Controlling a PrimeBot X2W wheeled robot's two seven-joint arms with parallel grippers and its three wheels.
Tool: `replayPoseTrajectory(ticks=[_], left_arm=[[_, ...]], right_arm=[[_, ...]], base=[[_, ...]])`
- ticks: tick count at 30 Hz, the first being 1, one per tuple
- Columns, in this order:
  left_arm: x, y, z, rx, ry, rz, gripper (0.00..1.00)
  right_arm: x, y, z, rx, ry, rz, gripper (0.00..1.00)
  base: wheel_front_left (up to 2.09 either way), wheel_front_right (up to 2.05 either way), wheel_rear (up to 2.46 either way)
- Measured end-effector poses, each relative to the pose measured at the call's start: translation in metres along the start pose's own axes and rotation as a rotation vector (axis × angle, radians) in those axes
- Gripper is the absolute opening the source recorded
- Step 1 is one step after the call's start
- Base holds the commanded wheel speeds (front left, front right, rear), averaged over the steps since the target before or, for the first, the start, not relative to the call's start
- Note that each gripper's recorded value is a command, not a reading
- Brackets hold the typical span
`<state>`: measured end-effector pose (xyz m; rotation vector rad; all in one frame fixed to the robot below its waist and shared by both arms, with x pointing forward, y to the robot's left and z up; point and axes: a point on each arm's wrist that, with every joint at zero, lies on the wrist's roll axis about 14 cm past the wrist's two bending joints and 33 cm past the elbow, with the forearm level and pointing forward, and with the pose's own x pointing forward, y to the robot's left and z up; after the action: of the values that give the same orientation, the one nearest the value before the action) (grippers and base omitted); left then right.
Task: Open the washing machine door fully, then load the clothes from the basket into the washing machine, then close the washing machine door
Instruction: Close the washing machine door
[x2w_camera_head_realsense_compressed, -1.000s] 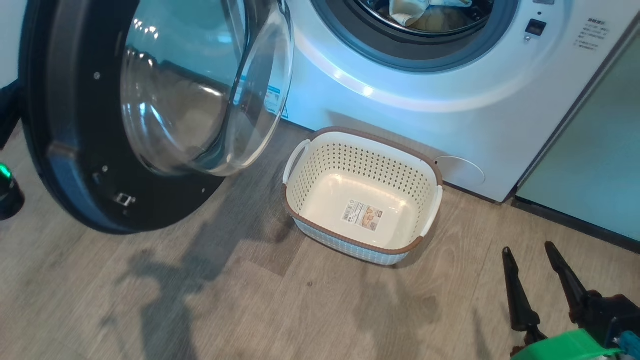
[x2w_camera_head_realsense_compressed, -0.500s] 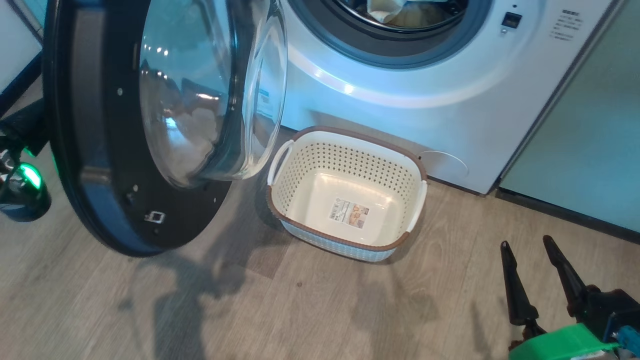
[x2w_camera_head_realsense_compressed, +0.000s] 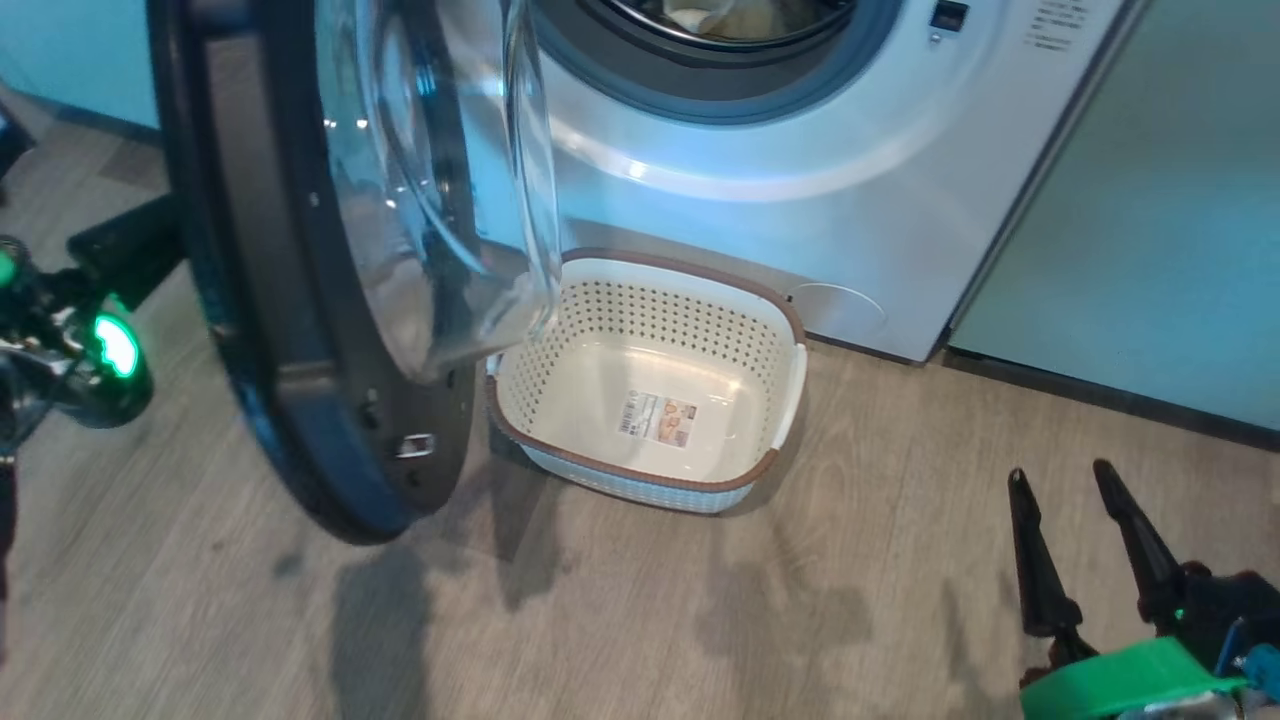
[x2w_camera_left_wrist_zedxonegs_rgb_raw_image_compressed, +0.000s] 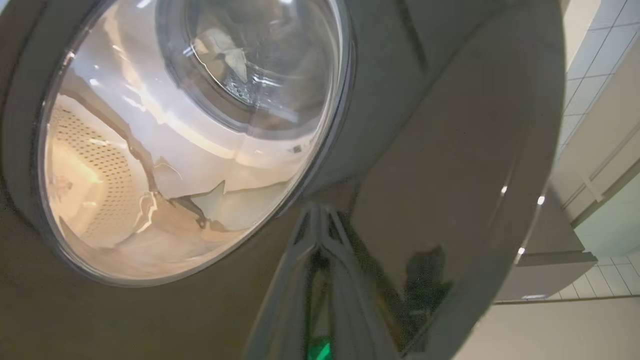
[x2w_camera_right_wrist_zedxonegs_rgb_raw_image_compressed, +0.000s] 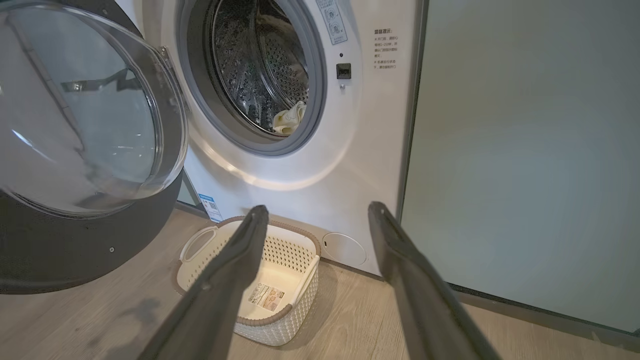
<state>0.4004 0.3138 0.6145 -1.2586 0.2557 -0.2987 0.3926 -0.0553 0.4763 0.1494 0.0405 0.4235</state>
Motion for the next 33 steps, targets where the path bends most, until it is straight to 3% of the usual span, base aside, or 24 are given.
replayPoseTrajectory(ticks=[15,33], left_arm=[[0.066,-0.001,-0.057,-0.029,0.203,-0.08,0.0],[0.147,-0.012,-0.101,-0.073,0.262,-0.179,0.0]], right_arm=[[-0.016,-0.038,0.008,0.005,-0.04,-0.129,1.0],[-0.057,-0.079,0.01,0.008,-0.046,-0.299,1.0]], base=[[0.0,0.0,0.0],[0.0,0.0,0.0]])
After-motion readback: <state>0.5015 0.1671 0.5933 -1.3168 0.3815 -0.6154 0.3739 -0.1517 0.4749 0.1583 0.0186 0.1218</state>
